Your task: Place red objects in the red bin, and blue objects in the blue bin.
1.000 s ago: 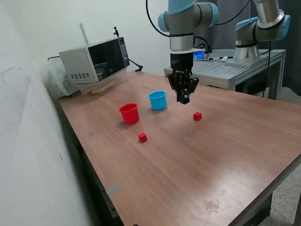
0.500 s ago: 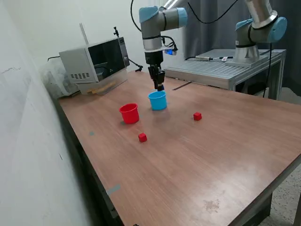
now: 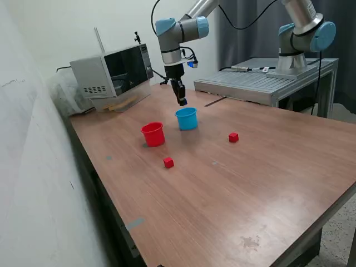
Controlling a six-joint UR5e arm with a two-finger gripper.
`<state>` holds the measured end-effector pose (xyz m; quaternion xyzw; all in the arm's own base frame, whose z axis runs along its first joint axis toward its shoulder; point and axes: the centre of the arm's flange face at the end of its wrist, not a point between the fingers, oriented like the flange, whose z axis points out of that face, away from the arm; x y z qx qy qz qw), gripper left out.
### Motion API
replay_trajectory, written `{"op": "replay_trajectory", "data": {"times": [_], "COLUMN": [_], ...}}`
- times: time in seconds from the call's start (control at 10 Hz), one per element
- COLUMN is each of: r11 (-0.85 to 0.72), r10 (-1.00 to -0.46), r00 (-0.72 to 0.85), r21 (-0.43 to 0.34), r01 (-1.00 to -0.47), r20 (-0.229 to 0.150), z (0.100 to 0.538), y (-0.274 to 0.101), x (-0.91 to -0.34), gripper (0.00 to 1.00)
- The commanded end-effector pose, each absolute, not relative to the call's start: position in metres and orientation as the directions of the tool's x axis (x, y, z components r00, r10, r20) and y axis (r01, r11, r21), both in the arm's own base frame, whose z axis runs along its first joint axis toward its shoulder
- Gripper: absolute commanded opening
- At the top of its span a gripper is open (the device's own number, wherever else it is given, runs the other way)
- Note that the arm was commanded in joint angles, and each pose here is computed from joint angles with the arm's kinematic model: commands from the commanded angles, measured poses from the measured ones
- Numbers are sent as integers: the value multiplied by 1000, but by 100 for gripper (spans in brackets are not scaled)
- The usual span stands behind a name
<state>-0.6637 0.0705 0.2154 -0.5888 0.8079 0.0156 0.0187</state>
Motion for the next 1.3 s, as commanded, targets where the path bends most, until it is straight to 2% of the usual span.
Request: {"op": "replay_trajectory", "data": {"times": [0.0,0.1,0.2,0.6,0.8,0.9,1.2], "r11": [300,300,300,298,232,178,49], "r10": [-953,-953,-953,-954,-971,-982,-997], "r00": [-299,-299,-299,-297,-236,-184,-55], "r21": [-19,-21,-23,3,82,114,121], "r01": [-954,-954,-954,-955,-969,-978,-991], "r20": [-46,-45,-45,-46,-47,-48,-50], "z": [206,206,205,217,275,308,400], "y": [66,65,65,66,54,18,-70], "x": [-657,-656,-655,-658,-651,-642,-590], "gripper": [0,0,100,100,100,100,100]}}
